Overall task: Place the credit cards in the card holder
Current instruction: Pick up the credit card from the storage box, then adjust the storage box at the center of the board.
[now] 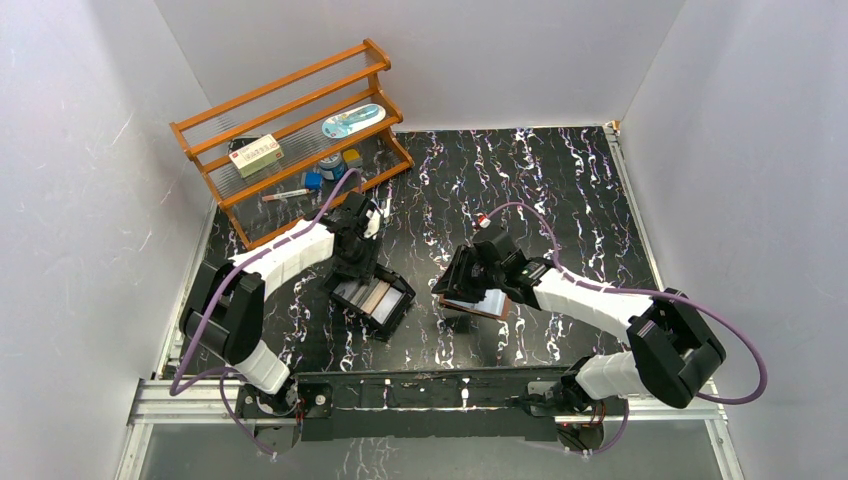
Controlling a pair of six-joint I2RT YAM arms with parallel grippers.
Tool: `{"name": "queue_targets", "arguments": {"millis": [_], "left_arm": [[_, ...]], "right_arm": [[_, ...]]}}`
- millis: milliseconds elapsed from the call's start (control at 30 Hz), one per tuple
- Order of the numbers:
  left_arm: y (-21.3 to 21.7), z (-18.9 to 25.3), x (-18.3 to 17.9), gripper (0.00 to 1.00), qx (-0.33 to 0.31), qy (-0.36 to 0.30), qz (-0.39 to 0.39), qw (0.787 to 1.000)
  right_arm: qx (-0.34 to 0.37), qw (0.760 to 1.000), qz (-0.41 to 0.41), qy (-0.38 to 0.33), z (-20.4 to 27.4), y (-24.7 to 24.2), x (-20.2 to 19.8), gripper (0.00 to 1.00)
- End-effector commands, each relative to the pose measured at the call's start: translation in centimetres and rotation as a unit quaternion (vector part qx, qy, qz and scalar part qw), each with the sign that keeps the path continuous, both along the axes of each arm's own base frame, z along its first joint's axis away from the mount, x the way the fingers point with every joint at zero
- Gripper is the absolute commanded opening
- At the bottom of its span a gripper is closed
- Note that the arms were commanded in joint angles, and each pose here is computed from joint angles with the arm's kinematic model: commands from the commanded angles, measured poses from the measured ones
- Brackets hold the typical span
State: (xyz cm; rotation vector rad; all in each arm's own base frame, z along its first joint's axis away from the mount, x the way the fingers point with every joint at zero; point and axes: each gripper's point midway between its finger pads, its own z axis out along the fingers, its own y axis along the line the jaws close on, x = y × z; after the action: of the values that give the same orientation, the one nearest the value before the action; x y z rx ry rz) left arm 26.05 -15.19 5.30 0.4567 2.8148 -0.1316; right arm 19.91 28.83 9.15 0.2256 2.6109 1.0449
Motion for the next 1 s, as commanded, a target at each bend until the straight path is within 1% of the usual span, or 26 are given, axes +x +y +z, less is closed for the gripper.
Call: {"name": "queue_targets", "arguments": {"millis": [0,167,333,500,667,767,967], "left_arm": [[-1.3,1.6,-0.8,0.41,-0.043,0.006,-0.017,0.999],[-1.7,2.1,-1.1,0.37,-0.056,0.009,-0.021,0.998],[-1.4,2.2,-1.3,0.34,-0.051,0.010,-0.019,0.998],[-1.2,2.2,-1.0,0.32,-0.042,0.007,-0.016,0.999],[-0.9,2.0,-0.8,0.31,-0.032,0.006,-0.019,0.999],[-1.0,1.9,-0.7,0.31,-0.031,0.007,-0.021,0.999],[-1.2,2.2,-0.7,0.29,-0.038,0.005,-0.021,0.999]], "right_arm": [[0.027,0.999,-0.006,-0.032,2.4,1.5,1.4,0.46],[0.025,0.999,-0.006,-0.034,2.4,1.5,1.2,0.46],[0.023,0.999,-0.003,-0.031,2.2,1.7,1.2,0.46],[0.034,0.999,0.006,-0.018,2.2,4.3,0.1,0.46],[0.046,0.999,-0.019,0.010,1.5,7.2,-0.6,0.46],[0.041,0.998,-0.034,0.021,0.6,8.3,-0.6,0.46],[0.021,0.999,-0.035,0.032,-1.3,9.5,-0.4,0.45]]}}
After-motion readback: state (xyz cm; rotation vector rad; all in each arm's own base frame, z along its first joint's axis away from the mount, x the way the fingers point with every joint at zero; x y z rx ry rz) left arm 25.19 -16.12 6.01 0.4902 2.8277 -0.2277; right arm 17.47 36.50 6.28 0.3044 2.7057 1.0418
